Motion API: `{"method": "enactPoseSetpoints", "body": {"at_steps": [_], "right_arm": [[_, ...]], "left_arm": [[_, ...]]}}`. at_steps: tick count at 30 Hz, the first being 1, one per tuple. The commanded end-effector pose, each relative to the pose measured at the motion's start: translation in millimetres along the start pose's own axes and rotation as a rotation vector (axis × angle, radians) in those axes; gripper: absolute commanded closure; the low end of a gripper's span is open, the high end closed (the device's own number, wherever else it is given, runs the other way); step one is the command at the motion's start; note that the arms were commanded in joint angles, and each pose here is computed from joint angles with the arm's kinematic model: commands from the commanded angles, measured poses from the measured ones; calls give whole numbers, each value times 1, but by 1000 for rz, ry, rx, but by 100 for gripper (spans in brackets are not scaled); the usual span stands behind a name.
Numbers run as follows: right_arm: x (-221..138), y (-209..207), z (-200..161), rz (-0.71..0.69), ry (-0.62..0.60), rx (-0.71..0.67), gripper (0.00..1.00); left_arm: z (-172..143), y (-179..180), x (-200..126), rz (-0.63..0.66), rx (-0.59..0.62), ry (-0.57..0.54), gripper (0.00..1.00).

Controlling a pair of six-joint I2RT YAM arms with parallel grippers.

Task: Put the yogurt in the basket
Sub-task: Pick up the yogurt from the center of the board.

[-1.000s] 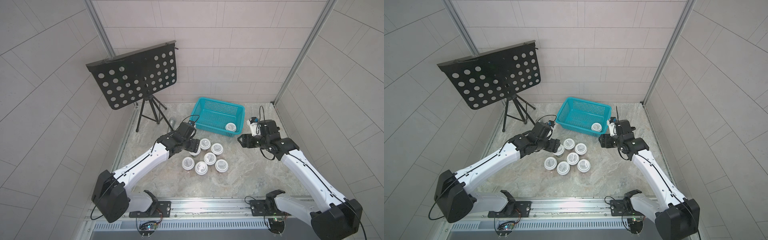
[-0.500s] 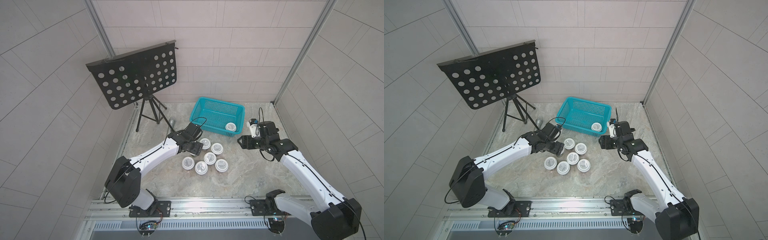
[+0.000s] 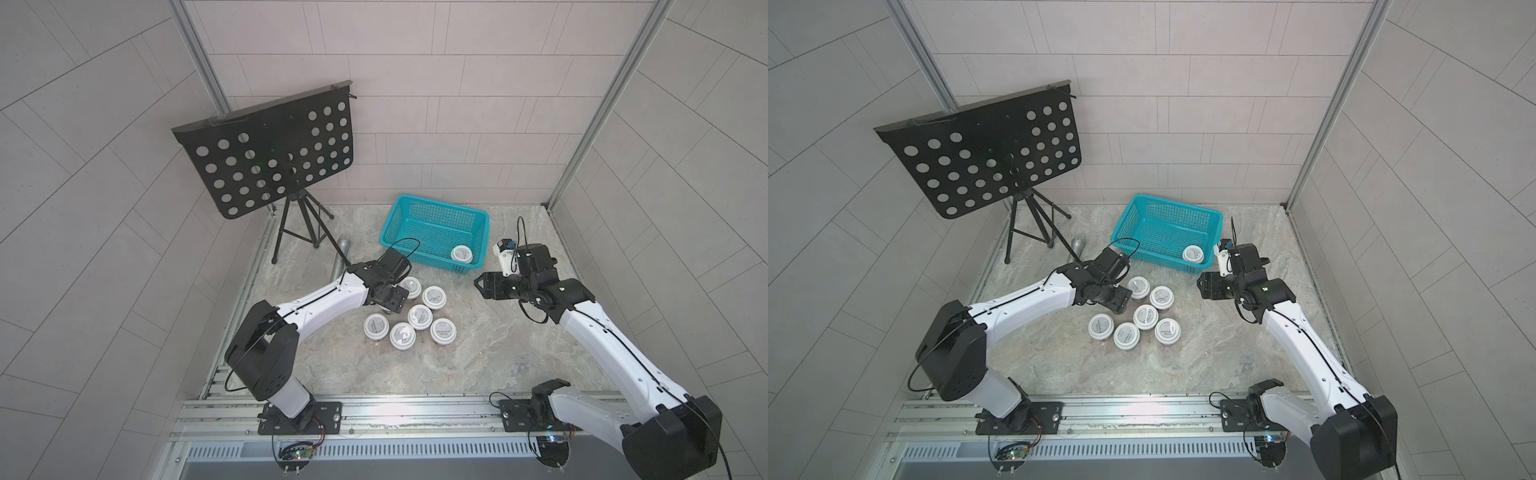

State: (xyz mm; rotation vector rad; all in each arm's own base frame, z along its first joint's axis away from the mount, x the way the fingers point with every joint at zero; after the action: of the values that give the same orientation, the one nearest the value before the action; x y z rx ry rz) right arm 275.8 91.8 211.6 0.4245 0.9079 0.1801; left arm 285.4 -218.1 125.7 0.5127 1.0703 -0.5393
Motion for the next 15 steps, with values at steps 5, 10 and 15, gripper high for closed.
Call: {"method": "enactPoseSetpoints", "body": {"at_steps": [5, 10, 15], "right_arm": [[3, -2, -3, 0, 10, 10, 22], [3, -2, -3, 0, 11, 12, 22], [5, -3, -5, -1, 17, 13, 22]], "left_arm": [[5, -1, 4, 24, 26, 18, 28], [4, 2, 5, 50, 27, 29, 27], [2, 4, 7, 61, 28, 36, 25]]}}
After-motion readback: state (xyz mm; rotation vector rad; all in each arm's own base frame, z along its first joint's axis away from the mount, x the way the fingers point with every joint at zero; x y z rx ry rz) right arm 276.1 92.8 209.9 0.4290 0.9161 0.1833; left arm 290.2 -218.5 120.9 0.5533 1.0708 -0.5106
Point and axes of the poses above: each gripper's point midway between its finger pads, its own x axis out along the fingers, its own y axis along the line the jaws close on, z = x × y, the point moved 3 cm from there along -x, back along the fingers, and after that the axes turned 14 degrees about x, right-handed, at the moved point
